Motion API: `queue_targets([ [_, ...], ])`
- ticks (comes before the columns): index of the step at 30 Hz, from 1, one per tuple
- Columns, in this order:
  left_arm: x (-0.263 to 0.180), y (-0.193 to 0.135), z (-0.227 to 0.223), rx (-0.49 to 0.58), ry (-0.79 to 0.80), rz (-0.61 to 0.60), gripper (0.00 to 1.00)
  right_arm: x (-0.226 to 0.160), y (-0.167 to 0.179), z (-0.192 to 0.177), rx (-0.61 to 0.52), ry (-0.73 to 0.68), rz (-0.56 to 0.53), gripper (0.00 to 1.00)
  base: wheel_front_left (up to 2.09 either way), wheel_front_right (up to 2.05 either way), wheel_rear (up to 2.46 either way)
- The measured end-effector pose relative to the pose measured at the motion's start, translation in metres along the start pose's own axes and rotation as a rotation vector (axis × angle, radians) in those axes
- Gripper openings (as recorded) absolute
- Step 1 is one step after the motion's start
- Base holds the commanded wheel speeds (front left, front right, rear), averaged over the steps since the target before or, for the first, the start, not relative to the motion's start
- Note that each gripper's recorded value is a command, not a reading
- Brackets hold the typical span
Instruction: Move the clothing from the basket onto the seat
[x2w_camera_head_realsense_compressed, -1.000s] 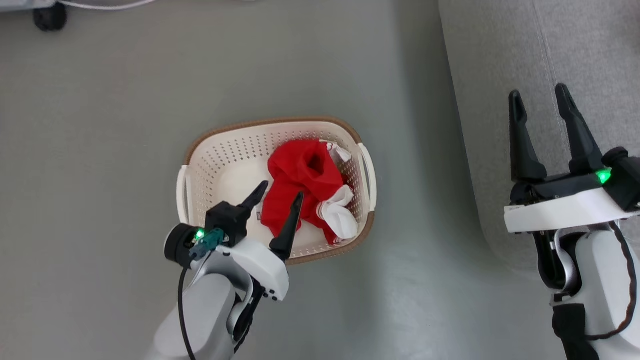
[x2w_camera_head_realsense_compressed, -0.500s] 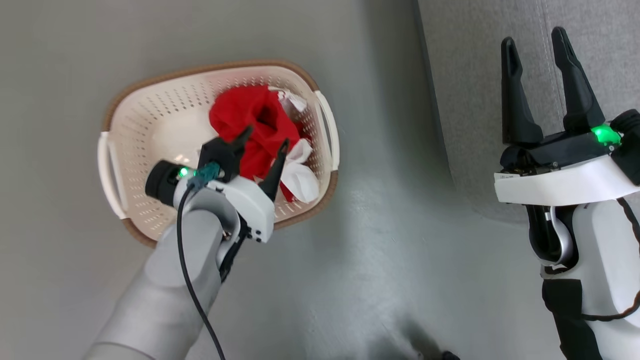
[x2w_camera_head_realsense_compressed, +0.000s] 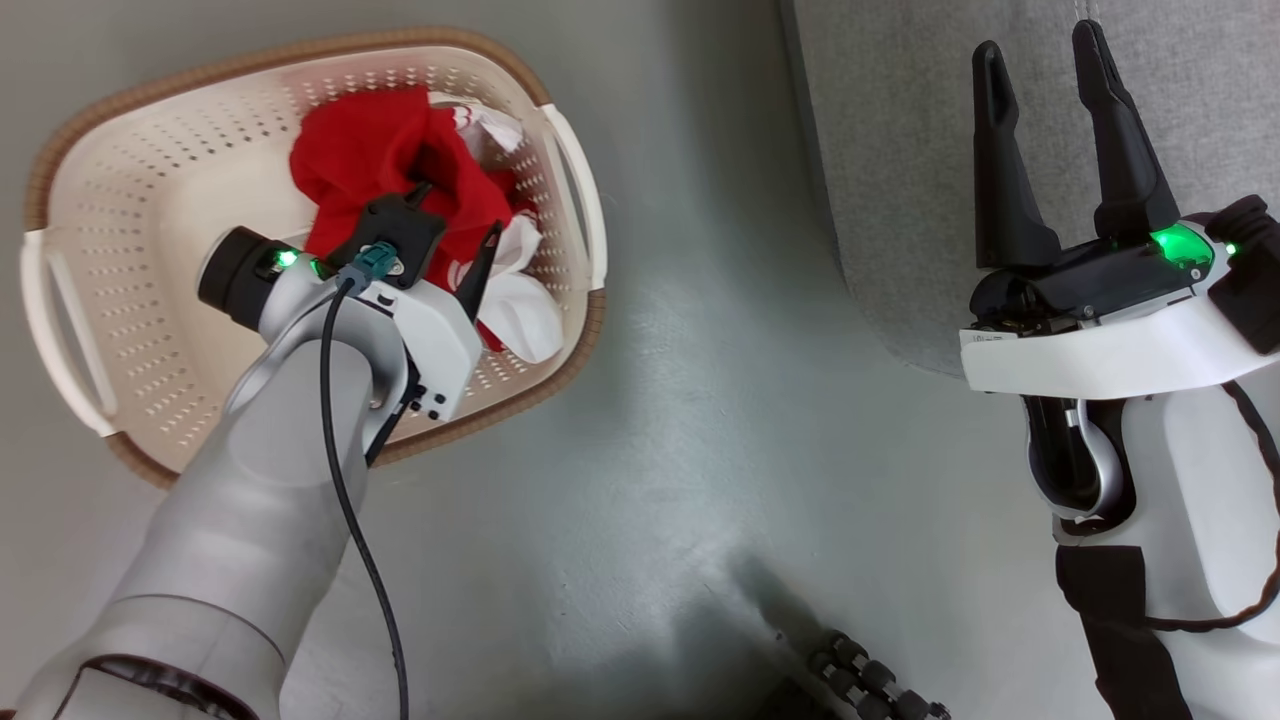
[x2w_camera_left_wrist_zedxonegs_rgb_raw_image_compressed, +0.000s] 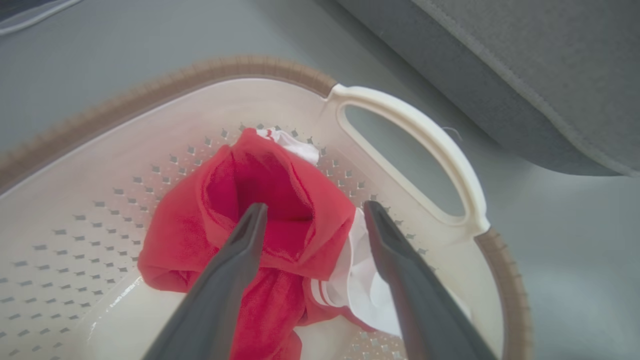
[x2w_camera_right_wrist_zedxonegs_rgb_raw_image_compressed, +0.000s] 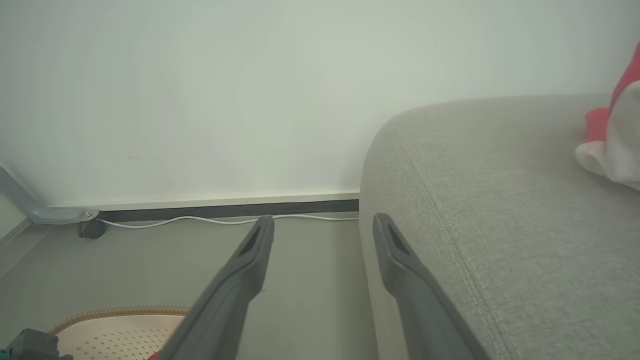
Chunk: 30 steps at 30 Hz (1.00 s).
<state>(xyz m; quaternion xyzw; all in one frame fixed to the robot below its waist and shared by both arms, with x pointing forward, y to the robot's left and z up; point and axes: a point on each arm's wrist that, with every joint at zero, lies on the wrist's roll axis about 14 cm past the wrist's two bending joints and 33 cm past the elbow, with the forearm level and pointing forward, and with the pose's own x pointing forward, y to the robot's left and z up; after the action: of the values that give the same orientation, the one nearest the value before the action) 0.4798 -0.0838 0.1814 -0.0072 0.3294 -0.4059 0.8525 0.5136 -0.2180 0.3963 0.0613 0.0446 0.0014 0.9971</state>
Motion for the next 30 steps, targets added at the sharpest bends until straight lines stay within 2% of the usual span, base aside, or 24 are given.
queue_targets([
  [9, 0.016, 0.004, -0.02, 0.045, 0.069, -0.021, 1.0, -0.006, -0.015, -0.008, 0.015, 0.027, -0.045, 1.0, 0.0, 0.0, 0.0],
  [10, 0.017, 0.003, -0.019, 0.041, 0.068, -0.025, 0.89, -0.006, -0.016, -0.009, 0.016, 0.028, -0.048, 1.0, 0.0, 0.0, 0.0],
  [11, 0.017, 0.003, -0.018, 0.038, 0.066, -0.024, 0.22, -0.006, -0.016, -0.009, 0.017, 0.028, -0.049, 1.0, 0.0, 0.0, 0.0],
  [12, 0.017, 0.003, -0.017, 0.035, 0.066, -0.021, 0.0, -0.006, -0.016, -0.008, 0.019, 0.026, -0.05, 1.0, 0.0, 0.0, 0.0],
  [20, 0.005, -0.001, 0.011, -0.001, -0.003, -0.006, 0.0, -0.006, -0.02, 0.006, 0.031, -0.01, -0.069, 1.0, 0.0, 0.0, 0.0],
  [30, -0.038, -0.007, 0.052, -0.077, -0.15, 0.047, 0.0, -0.011, -0.009, 0.027, 0.039, -0.049, -0.054, 1.0, 0.0, 0.0, 0.0],
])
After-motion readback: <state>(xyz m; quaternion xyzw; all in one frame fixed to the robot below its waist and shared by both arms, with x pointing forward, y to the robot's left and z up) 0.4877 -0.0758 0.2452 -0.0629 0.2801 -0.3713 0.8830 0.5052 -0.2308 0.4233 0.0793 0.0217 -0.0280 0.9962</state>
